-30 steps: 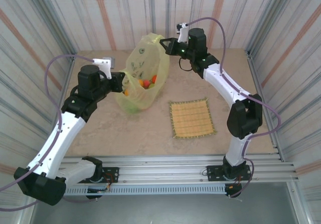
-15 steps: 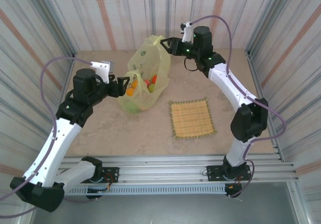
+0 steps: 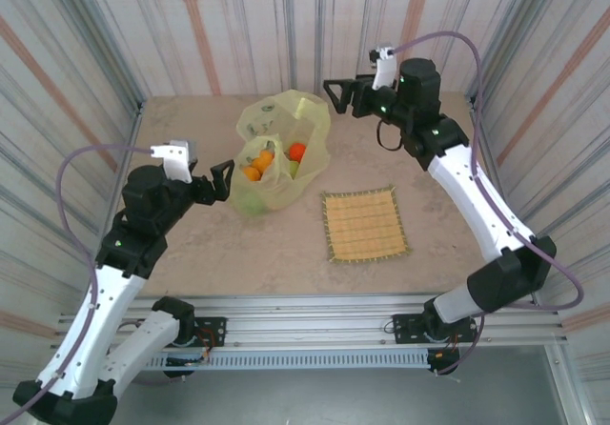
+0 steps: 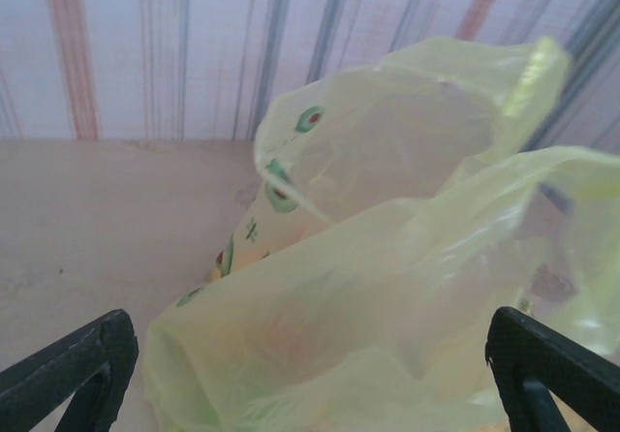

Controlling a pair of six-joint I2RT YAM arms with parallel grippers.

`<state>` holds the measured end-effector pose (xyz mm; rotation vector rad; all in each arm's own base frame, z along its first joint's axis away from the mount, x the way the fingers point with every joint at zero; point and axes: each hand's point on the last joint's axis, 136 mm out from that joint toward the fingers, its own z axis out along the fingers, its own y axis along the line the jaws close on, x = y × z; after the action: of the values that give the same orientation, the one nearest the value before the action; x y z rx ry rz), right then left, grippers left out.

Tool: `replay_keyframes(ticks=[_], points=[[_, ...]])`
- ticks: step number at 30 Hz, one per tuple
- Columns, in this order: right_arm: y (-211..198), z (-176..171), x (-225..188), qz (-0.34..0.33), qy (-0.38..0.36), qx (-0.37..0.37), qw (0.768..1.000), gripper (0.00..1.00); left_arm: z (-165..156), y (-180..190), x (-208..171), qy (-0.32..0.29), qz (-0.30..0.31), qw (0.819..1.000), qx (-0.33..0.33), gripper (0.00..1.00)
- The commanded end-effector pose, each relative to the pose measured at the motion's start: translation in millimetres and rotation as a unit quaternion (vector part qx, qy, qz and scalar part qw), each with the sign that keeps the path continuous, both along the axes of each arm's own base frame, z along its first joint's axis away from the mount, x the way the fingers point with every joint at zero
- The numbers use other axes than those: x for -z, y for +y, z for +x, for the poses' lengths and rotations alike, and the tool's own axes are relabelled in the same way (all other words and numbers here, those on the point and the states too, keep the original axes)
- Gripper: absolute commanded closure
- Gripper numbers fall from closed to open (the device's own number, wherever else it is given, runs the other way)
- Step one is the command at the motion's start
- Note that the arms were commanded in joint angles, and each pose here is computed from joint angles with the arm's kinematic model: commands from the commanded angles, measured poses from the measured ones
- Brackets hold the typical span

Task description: Place the fruits into the plastic bag

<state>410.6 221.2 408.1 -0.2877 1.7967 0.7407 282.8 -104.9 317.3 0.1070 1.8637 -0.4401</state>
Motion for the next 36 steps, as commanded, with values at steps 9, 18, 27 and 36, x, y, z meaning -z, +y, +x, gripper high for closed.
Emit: replay_keyframes(ticks=[9,18,27,36], points=[[-122,-16,123,-0.134,0.081,0.2,0.967,0.01,46,61,64,-0.03,-0.027,0.975,-0.219,0.02],[-204,-30,210,-0.164,0.158,0.325,0.918,0.01,74,103,117,0.01,0.109,0.952,-0.286,0.01],[-243,-30,285,-0.201,0.185,0.404,0.873,0.01,69,140,160,0.026,0.116,0.951,-0.286,0.02],[-242,-15,307,-0.24,0.157,0.386,0.877,0.01,90,123,184,0.033,0.146,0.964,-0.221,0.01]])
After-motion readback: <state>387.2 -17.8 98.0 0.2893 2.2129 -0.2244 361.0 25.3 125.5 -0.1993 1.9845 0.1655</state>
